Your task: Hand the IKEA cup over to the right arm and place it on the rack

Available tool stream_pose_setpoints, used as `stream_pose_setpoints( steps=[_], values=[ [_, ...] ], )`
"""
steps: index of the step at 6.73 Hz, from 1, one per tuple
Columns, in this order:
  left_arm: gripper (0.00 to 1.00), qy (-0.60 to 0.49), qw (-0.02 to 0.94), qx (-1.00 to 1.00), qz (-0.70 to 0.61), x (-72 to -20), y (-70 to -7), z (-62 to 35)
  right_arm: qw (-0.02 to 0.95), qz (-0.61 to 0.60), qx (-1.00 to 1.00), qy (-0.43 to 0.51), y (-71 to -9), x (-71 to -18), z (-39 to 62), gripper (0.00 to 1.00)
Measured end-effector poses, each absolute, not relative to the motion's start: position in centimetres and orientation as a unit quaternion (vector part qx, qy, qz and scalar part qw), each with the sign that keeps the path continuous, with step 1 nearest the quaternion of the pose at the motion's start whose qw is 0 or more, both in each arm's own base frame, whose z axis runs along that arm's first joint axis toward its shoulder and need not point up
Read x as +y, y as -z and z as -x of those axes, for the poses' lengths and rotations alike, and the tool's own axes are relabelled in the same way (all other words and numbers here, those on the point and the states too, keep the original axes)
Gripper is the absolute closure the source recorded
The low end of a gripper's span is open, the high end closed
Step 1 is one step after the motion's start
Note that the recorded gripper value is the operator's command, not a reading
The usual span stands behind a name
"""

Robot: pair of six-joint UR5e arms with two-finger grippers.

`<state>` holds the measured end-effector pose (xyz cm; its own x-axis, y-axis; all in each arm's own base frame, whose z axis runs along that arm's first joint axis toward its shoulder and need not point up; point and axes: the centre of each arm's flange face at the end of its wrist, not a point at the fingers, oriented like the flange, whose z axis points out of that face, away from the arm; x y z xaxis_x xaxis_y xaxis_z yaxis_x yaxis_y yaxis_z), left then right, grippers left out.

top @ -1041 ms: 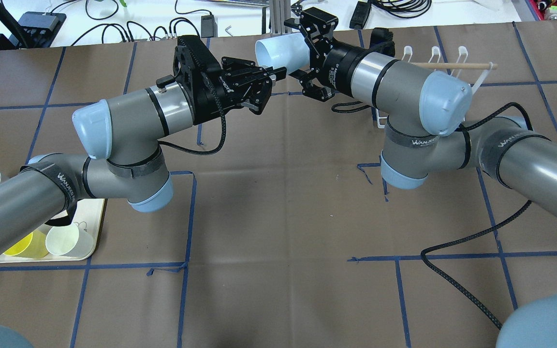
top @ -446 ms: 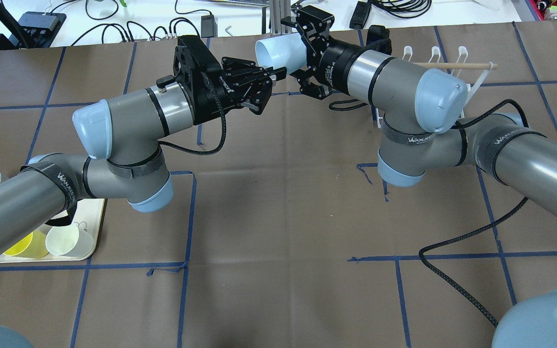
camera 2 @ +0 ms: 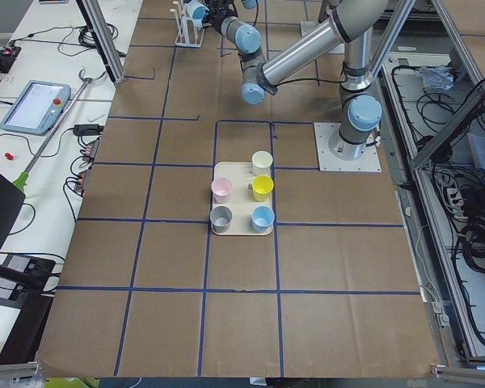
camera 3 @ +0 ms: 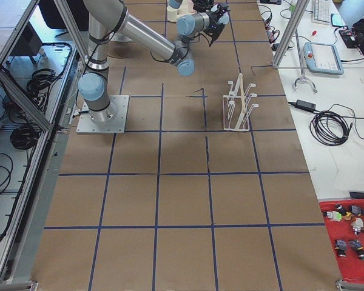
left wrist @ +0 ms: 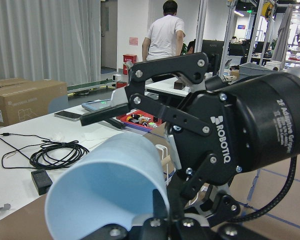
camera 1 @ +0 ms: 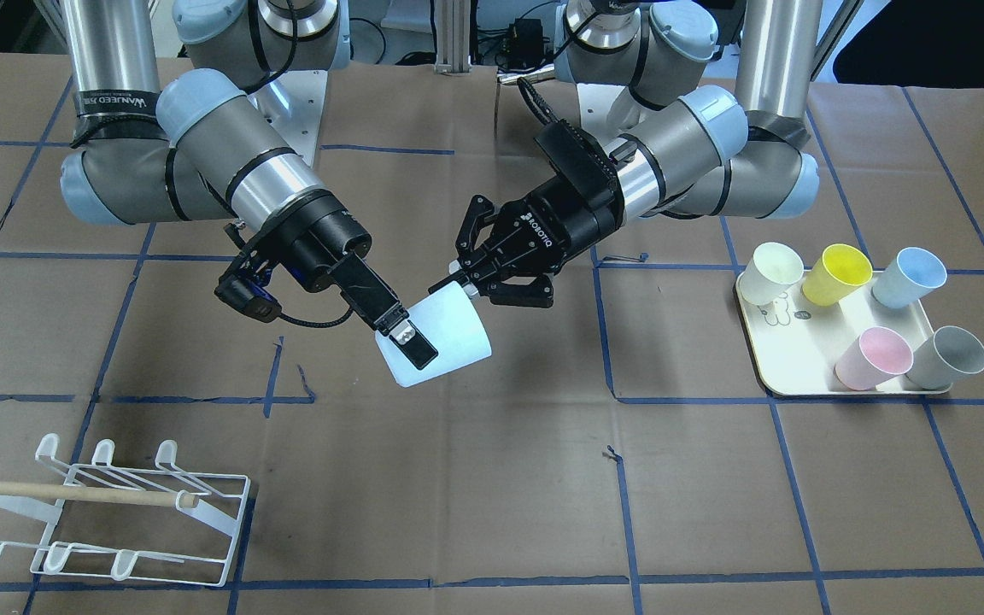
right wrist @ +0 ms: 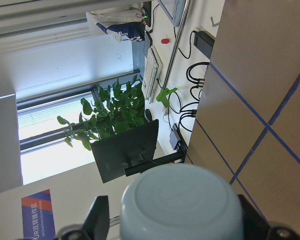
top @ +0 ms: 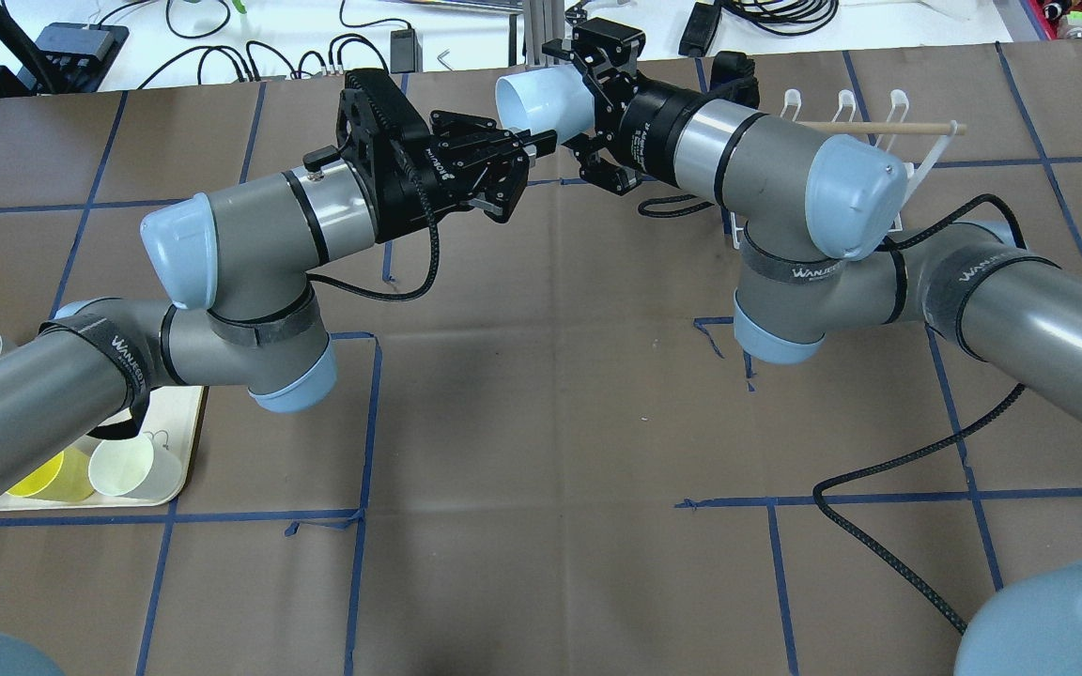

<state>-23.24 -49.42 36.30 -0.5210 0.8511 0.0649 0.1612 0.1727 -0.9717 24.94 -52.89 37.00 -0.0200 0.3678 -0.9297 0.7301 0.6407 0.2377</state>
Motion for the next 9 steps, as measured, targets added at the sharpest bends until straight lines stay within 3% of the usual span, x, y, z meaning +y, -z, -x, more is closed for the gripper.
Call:
stream_pose_setpoints(
  steps=[1, 2, 3, 5, 7, 9],
  values=[
    [0.93, -0.529, 0.326, -0.693, 0.365, -49.4, -36.3, 23.2, 0.579, -0.393, 0.697, 0.156, -37.0, -52.9, -25.0, 0.49],
    [0.71, -0.529, 0.326, -0.693, 0.365, -49.4, -36.3, 23.2, 0.58, -0.393, 0.697, 0.156, -37.0, -52.9, -24.9, 0.57],
    [0.45, -0.53, 0.325, -0.693, 0.365, -49.5, -36.4, 23.2, 0.58, -0.392, 0.697, 0.155, -37.0, -52.9, -24.9, 0.59],
    [0.19, -0.536, 0.31, -0.699, 0.358, -49.9, -36.6, 23.0, 0.579, -0.394, 0.697, 0.154, -36.9, -52.8, -24.9, 0.59],
    [0.11, -0.539, 0.302, -0.703, 0.353, -50.1, -36.6, 22.7, 0.579, -0.393, 0.697, 0.155, -37.0, -52.8, -24.9, 0.64],
    [0.1, -0.544, 0.291, -0.711, 0.338, -50.4, -36.9, 21.0, 0.58, -0.392, 0.697, 0.157, -37.2, -52.9, -24.8, 0.65]
  ],
)
